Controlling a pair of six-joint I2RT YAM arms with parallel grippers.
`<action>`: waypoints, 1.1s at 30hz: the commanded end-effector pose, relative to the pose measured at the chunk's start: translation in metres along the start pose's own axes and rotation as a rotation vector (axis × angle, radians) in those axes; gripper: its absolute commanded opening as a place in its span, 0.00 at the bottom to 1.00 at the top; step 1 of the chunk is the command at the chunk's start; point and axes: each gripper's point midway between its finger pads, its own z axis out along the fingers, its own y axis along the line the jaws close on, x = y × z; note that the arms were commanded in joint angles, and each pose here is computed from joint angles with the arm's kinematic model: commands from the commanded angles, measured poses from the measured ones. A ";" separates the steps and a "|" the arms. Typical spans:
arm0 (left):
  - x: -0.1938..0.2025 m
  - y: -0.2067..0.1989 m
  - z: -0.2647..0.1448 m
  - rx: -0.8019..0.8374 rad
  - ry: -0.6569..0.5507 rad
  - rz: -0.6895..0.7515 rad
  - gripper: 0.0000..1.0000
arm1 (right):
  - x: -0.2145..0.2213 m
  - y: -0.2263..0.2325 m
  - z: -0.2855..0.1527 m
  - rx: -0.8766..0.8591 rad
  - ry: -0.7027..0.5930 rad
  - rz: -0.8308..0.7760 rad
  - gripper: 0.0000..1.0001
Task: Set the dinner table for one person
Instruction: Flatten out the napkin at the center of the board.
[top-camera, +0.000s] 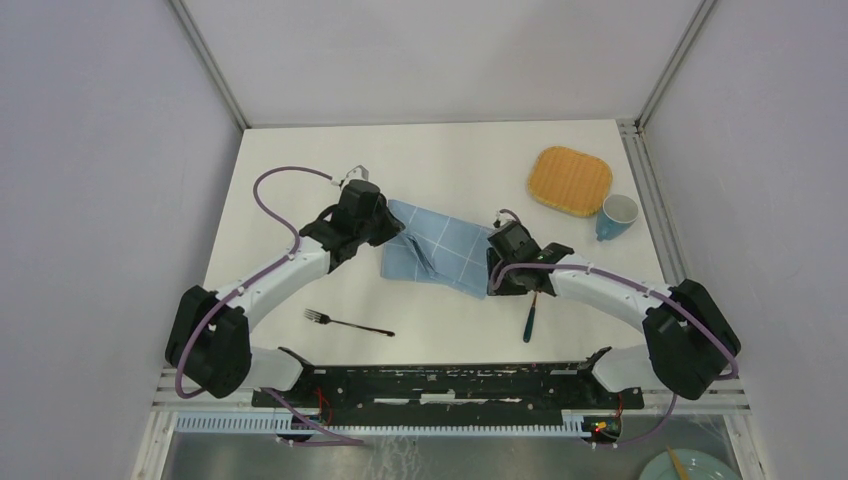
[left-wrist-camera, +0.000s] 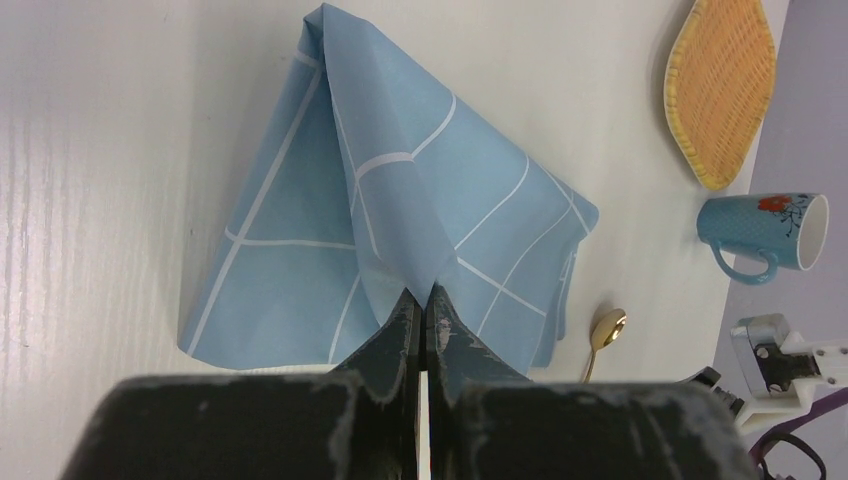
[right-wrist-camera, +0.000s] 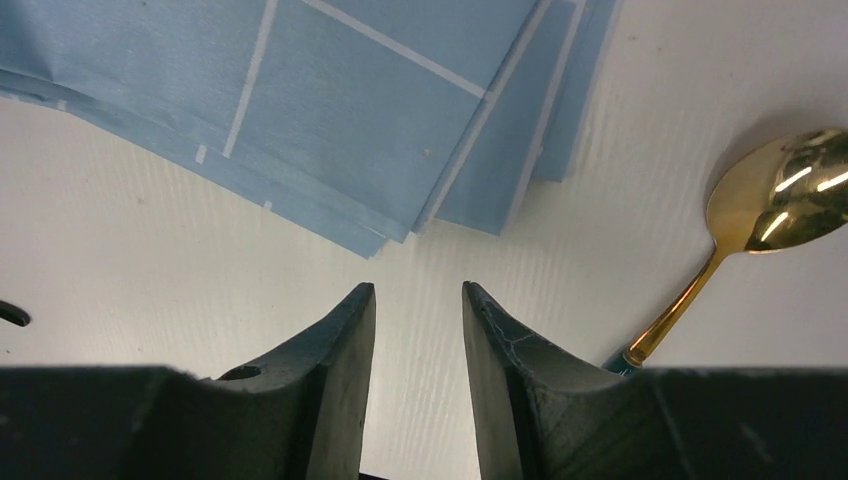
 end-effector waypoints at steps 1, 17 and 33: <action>-0.024 -0.029 -0.003 0.080 -0.076 -0.047 0.02 | -0.013 0.009 -0.006 -0.059 -0.119 0.149 0.45; -0.011 -0.016 0.001 0.055 -0.040 -0.021 0.02 | -0.020 0.015 0.017 -0.149 -0.230 0.390 0.44; -0.007 -0.012 0.001 0.046 -0.029 -0.015 0.02 | -0.020 0.023 0.042 -0.202 -0.225 0.451 0.44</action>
